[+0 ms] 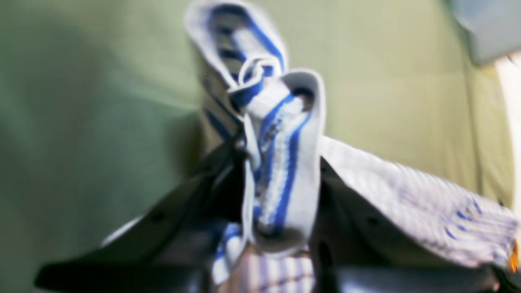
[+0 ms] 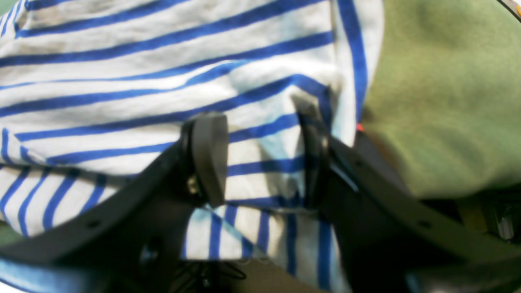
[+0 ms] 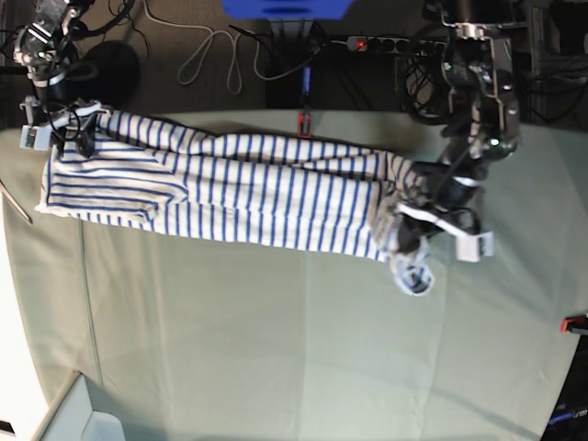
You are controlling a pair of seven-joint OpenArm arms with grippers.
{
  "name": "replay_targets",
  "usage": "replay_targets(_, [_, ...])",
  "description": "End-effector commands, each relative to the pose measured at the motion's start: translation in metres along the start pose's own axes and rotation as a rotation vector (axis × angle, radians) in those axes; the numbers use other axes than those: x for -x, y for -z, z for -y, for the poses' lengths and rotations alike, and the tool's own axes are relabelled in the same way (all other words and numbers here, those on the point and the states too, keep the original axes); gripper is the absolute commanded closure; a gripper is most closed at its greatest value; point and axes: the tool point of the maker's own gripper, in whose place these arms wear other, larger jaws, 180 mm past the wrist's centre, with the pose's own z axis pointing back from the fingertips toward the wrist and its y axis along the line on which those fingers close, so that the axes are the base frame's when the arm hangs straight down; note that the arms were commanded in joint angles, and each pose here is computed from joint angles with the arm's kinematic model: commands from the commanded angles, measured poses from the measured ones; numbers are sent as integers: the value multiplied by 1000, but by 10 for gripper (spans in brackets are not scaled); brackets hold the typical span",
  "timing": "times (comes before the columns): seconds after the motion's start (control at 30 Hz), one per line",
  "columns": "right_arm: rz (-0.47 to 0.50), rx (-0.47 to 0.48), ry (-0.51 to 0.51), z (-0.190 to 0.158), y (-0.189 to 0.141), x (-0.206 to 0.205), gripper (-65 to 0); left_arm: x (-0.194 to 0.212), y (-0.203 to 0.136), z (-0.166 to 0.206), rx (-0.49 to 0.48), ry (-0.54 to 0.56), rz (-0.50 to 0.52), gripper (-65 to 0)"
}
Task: Layout the t-shirt on the table in an organized manner, then fold the t-shirt properly
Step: 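Carry the shirt end with the left gripper toward the right gripper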
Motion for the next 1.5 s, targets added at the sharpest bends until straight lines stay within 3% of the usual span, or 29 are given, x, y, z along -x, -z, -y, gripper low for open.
replay_targets(0.0, [31,0,-11,2,-1,-10,-284,-3,2,9,23,5,14,0])
replay_targets(0.1, [31,0,-11,2,0,-10,-284,25,14,35,68,42,-55,0])
replay_targets(0.3, [33,0,-13,2,0,-12,-284,60,30,104,178,162,-29,0])
replay_targets(0.47, [36,0,-15,3,0,-13,-284,97,31,154,289,274,-73,0])
replay_targets(0.8, [40,2,-18,4,0,-14,-284,138,46,192,409,381,-145,0])
replay_targets(1.03, [41,2,-16,4,0,-14,-284,138,46,230,472,380,-130,0])
replay_targets(1.47, [43,2,-19,5,0,-16,-284,142,50,242,504,418,-148,-7])
